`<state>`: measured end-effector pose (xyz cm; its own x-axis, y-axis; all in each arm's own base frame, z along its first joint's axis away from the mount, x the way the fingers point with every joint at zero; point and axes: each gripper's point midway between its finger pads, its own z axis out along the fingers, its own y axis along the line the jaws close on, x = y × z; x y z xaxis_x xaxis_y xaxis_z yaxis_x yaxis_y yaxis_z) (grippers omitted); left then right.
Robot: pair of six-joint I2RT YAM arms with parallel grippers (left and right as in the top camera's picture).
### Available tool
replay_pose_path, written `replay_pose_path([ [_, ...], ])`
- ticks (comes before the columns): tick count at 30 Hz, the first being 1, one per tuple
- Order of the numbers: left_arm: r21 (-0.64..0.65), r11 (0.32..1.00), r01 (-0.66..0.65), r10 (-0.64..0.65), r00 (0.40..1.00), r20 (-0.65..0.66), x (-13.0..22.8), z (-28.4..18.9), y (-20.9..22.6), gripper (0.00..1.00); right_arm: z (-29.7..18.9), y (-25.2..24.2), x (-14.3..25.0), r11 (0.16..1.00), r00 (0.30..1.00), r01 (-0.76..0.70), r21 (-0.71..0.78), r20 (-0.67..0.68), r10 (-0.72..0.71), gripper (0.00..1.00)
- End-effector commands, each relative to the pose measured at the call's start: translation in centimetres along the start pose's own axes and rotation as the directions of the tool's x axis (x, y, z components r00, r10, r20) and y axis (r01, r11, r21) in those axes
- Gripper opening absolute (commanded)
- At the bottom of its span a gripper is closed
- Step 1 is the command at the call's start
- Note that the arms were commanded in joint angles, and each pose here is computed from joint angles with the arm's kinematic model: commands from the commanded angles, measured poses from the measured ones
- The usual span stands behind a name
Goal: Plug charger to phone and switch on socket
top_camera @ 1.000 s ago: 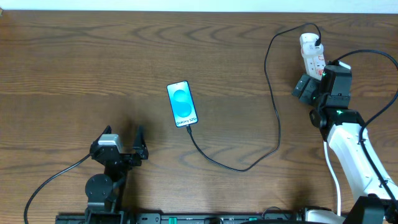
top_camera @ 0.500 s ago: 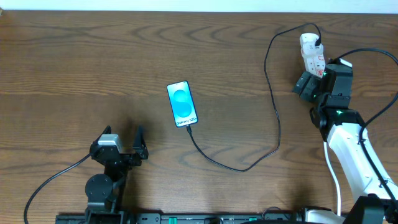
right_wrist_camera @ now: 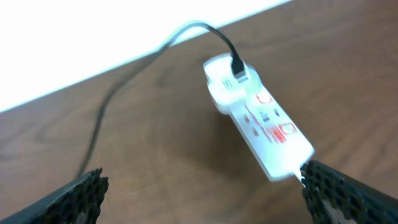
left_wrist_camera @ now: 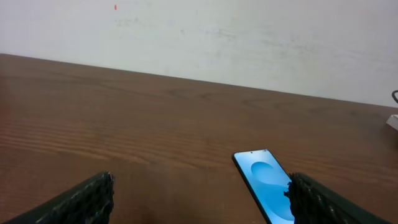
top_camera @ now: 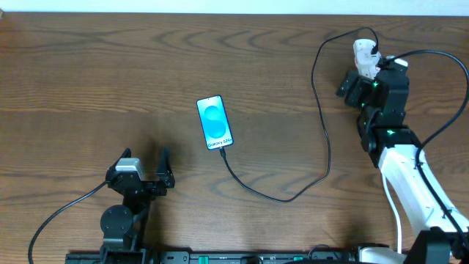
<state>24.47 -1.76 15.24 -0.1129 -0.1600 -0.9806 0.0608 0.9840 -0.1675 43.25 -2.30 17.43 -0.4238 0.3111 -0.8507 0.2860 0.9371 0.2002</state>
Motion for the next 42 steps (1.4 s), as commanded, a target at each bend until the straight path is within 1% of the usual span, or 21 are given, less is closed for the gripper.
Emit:
replay_pose_path([
  [1,0.002,1.0,-0.014,0.014,0.999,-0.048,1.4,0.0,0.1,0.89,1.3,0.9,0.7,1.0,1.0,0.019,-0.019,0.005,-0.019,0.99],
  [6,0.002,1.0,-0.014,0.014,0.999,-0.048,1.4,0.0,0.1,0.89,2.1,2.3,-0.7,0.997,0.996,0.022,-0.071,0.082,-0.017,0.99],
  [10,0.002,1.0,-0.014,0.014,0.999,-0.048,1.4,0.0,0.1,0.89,2.1,2.6,-1.3,0.996,0.994,0.034,-0.084,0.109,-0.025,0.99],
  [17,0.002,1.0,-0.014,0.014,0.999,-0.048,1.4,0.0,0.1,0.89,2.1,3.0,-0.3,0.993,0.997,0.039,-0.115,0.067,-0.031,0.99],
  [23,0.002,1.0,-0.014,0.014,0.999,-0.048,1.4,0.0,0.1,0.89,2.2,2.8,0.3,0.993,0.998,0.042,-0.106,0.041,-0.038,0.99],
  [27,0.002,1.0,-0.014,0.014,0.999,-0.048,1.4,0.0,0.1,0.89,2.3,2.3,1.8,0.995,0.999,0.049,-0.087,-0.02,-0.051,0.99],
  [33,0.002,1.0,-0.014,0.014,0.999,-0.048,1.4,0.0,0.1,0.89,2.1,1.2,4.9,0.997,0.987,0.066,-0.051,-0.144,-0.072,0.99],
  [42,0.002,1.0,-0.014,0.014,0.999,-0.048,1.4,0.0,0.1,0.89,0.9,-0.7,9.4,0.995,0.938,0.1,-0.001,-0.334,-0.094,0.99],
])
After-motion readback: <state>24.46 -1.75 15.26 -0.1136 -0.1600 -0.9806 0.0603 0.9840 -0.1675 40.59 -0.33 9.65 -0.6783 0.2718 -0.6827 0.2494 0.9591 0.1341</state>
